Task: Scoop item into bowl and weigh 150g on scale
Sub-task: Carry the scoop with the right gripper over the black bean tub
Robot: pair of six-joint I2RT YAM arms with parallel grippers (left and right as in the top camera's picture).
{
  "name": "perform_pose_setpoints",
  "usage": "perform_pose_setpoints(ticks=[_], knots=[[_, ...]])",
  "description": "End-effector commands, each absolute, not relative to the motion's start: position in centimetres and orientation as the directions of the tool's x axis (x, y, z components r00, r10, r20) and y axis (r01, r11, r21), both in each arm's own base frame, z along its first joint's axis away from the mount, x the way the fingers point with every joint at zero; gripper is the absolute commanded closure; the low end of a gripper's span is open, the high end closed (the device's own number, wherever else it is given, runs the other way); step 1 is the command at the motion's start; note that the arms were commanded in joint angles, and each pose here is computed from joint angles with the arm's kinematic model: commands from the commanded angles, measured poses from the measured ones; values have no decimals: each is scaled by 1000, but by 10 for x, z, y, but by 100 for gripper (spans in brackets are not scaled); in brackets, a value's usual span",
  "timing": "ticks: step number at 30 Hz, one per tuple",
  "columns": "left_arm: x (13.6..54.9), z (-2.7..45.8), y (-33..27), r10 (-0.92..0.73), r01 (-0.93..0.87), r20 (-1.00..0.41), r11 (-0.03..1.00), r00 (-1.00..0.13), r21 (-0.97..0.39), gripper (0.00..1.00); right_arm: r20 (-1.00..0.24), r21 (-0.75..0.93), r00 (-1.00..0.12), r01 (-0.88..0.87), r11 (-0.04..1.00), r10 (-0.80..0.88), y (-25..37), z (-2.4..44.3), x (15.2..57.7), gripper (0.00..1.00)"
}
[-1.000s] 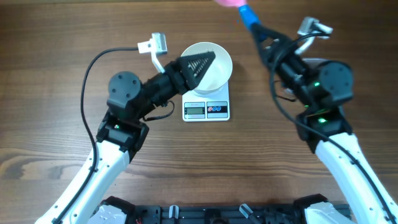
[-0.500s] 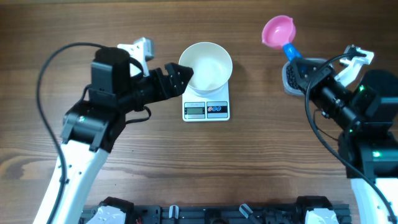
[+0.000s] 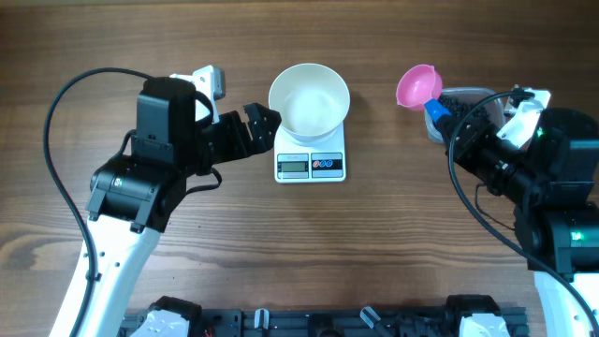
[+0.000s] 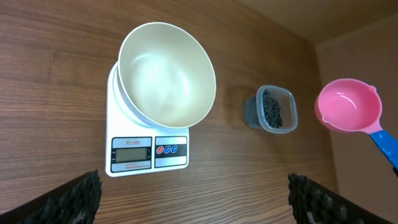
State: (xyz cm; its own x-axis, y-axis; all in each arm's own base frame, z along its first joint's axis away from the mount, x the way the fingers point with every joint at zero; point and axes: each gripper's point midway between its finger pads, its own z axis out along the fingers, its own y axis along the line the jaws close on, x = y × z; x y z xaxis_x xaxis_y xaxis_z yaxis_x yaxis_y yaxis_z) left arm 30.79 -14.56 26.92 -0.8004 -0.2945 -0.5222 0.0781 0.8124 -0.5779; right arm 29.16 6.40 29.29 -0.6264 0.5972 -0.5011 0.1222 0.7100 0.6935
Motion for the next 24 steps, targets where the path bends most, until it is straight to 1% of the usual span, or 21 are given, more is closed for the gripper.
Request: perform_pose_setpoints(ticks=[1,5,11,20,24], knots=[[310,271,-143,-282,90,-542,824,-791,-560,0,-503,707,-586,144,693,635,58,305,294,96],[310,271,-143,-282,90,-542,823,-791,-560,0,-530,678,-562,169,715,636,49,303,296,96],[310,271,-143,-282,90,-542,823,-791,-560,0,-619,616,-546,108,780,565,46,309,301,96],[310,271,-143,-282,90,-542,823,-791,-560,0,-663,607,-488,92,789,568,40,321,309,96],[310,271,-143,-282,90,-542,823,-791,-560,0,-697,588,-429,115,800,574,29,328,315,96]])
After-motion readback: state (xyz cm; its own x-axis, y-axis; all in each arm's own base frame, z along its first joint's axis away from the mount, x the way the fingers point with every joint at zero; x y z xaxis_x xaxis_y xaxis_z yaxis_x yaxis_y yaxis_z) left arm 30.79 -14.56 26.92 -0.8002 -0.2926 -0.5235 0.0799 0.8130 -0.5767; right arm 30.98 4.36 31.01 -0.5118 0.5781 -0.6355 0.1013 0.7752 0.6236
